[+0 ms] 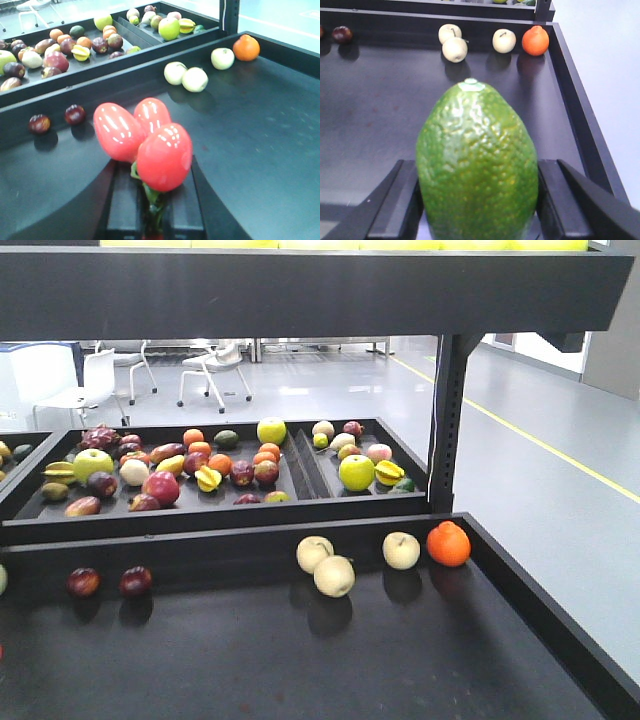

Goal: Pick snacks and fruit into basket
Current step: 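Lift the strawberries and avocado up off the tray, then back the base away from the fruit stand and turn toward the aisle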

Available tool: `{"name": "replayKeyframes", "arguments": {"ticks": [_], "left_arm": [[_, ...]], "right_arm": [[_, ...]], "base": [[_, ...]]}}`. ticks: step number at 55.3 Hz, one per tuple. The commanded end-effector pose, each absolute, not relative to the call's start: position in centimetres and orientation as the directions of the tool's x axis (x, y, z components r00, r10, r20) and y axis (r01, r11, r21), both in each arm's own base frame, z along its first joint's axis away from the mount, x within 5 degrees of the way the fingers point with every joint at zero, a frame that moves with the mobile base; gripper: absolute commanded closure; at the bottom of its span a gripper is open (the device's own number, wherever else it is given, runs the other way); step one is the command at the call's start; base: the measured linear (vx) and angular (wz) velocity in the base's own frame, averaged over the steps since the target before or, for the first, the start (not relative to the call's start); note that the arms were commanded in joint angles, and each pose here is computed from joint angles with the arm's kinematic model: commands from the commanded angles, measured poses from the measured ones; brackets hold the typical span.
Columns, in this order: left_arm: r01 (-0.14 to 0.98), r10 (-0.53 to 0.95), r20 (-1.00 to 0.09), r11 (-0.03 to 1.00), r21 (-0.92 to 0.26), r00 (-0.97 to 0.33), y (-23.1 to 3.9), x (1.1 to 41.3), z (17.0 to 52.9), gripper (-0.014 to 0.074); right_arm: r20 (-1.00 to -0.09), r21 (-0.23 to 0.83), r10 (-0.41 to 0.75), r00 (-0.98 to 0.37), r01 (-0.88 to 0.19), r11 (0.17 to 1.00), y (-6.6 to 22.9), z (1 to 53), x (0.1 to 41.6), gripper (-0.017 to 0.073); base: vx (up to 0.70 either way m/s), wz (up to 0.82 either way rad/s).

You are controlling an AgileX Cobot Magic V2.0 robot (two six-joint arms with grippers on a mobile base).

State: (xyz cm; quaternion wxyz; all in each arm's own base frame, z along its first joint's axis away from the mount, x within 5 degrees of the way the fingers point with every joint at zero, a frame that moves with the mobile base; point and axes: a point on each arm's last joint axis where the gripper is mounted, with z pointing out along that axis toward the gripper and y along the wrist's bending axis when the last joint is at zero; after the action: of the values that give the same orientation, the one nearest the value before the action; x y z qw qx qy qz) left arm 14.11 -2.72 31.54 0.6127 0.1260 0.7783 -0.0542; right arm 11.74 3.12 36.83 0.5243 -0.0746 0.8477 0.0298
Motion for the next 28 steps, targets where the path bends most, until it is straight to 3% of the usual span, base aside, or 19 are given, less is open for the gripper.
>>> {"name": "replayKeyframes", "arguments": {"ticks": [1,28], "left_arm": [[0.222,0.096,-0.985,0.973,0.063,-0.142,-2.46,14.21,33.12,0.0594],[0.222,0.096,-0.985,0.973,0.062,-0.142,-2.46,14.22,33.11,0.0594]], "right_arm": [[-0.936,-0.042,-0.100,-0.339,-0.173,0.984,3.16,38.40,11.92,0.0568],[-0.934,-0.043,-0.101,-0.342,-0.171,0.984,3.18,38.35,11.96,0.0568]], "base": [[-0.30,0.04],[-0.33,0.08]]}}
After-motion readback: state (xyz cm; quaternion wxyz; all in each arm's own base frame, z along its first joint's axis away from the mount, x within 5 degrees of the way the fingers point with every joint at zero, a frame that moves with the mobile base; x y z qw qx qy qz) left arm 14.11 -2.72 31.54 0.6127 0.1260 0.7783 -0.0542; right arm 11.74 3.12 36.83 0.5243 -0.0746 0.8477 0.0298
